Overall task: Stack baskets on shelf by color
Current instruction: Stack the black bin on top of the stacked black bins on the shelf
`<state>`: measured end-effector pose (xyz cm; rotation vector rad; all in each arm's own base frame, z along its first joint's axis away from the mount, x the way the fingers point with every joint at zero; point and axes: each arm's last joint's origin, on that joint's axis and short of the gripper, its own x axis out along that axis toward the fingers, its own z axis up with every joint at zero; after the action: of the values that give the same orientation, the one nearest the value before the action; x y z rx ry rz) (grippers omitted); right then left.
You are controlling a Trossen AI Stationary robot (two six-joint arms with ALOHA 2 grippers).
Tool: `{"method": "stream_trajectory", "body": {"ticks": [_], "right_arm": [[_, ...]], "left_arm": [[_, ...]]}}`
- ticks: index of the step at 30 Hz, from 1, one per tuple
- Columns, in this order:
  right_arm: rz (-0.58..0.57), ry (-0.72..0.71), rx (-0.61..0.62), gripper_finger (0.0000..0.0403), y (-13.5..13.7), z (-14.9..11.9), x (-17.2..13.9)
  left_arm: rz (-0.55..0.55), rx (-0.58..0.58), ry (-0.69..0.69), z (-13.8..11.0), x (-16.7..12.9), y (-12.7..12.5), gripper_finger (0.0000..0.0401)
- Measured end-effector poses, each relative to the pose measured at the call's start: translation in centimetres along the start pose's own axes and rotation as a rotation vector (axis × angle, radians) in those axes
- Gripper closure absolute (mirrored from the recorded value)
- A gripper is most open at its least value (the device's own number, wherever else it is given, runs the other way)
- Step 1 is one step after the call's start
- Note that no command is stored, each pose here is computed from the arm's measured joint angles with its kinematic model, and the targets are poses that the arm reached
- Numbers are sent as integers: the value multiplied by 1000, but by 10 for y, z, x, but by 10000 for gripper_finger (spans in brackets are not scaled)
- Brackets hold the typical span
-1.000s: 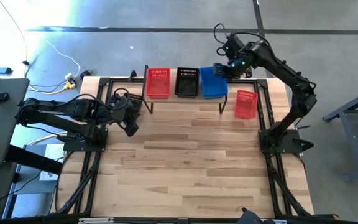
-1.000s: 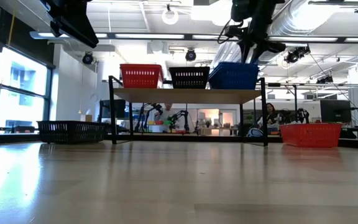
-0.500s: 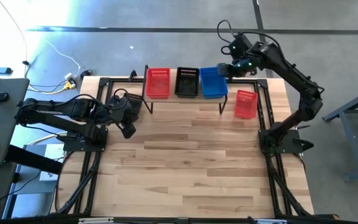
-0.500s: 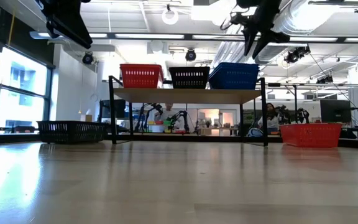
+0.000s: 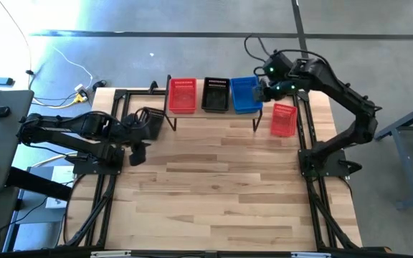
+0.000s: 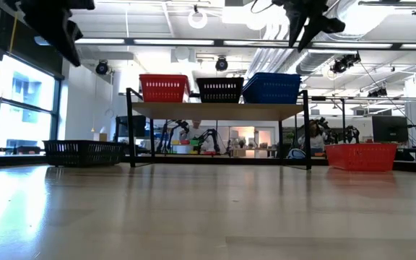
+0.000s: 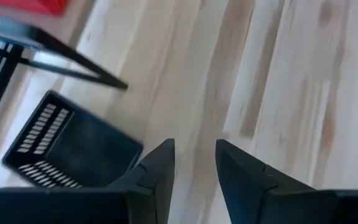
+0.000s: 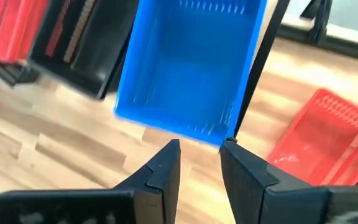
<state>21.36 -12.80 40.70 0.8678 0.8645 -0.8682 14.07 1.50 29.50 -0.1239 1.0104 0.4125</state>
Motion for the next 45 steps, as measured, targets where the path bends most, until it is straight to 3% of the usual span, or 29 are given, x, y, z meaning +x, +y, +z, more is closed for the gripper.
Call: {"method": "stream_trajectory", "body": {"ticks": [7, 17, 23, 30, 45], "right_arm": [[29, 47, -43, 304, 20, -20, -2], [36, 42, -98, 304, 33, -34, -4], [38, 41, -158, 304, 33, -34, -4], [38, 39, -205, 304, 33, -33, -4], [51, 51, -279, 304, 33, -34, -4]], "left_arm": [[4, 164, 123, -12, -1, 3, 270], [10, 283, 170, -20, 11, 2, 207], [80, 306, 215, -32, 37, 0, 213], [122, 316, 196, -19, 50, 1, 225], [109, 437, 507, -10, 105, 20, 227]]}}
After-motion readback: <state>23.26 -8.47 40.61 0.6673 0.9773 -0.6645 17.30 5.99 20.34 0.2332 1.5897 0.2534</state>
